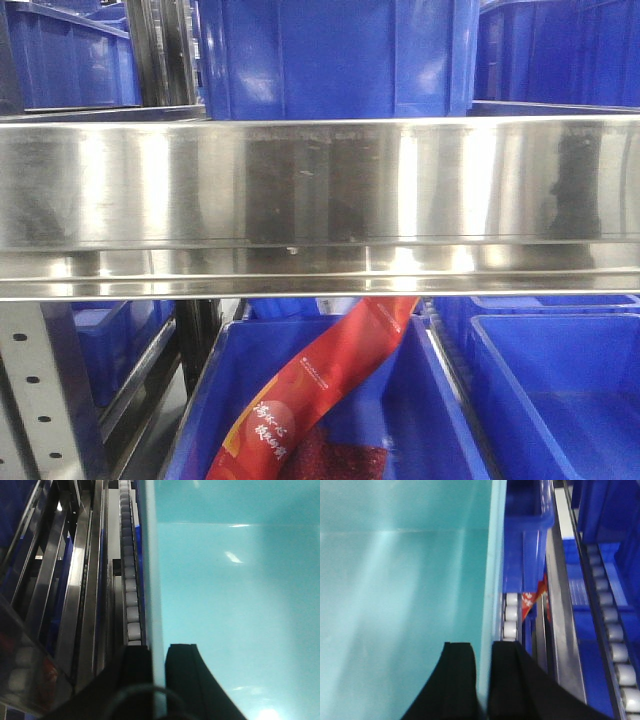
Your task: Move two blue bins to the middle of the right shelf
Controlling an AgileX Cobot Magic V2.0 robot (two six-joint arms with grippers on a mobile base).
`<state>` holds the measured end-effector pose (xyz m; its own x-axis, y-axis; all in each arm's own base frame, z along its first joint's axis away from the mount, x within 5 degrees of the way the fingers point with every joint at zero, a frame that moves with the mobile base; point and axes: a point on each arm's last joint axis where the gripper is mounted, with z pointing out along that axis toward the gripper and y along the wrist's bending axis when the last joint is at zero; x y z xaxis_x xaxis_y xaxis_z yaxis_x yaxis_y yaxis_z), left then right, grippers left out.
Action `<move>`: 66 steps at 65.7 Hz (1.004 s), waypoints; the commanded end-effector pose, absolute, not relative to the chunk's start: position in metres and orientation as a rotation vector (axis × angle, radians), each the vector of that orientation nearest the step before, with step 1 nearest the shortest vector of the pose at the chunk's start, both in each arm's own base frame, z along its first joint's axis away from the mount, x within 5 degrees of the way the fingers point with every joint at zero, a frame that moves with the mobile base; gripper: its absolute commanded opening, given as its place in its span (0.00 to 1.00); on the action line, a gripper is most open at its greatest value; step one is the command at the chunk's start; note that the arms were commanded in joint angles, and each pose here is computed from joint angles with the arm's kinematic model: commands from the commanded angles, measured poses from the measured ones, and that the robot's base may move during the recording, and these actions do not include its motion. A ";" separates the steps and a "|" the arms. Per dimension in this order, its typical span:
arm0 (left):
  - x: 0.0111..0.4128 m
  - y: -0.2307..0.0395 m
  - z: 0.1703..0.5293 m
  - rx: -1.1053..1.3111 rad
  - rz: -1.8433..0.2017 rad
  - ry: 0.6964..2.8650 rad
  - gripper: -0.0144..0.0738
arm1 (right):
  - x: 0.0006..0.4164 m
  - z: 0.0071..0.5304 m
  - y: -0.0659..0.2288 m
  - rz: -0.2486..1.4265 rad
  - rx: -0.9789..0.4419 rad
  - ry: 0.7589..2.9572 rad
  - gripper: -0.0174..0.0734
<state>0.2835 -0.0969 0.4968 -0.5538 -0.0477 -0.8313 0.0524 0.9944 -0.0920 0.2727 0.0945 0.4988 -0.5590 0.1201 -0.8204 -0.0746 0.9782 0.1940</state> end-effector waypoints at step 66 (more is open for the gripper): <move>0.366 -0.135 0.406 0.039 -0.063 2.407 0.04 | 0.355 0.413 0.117 0.152 0.060 2.414 0.01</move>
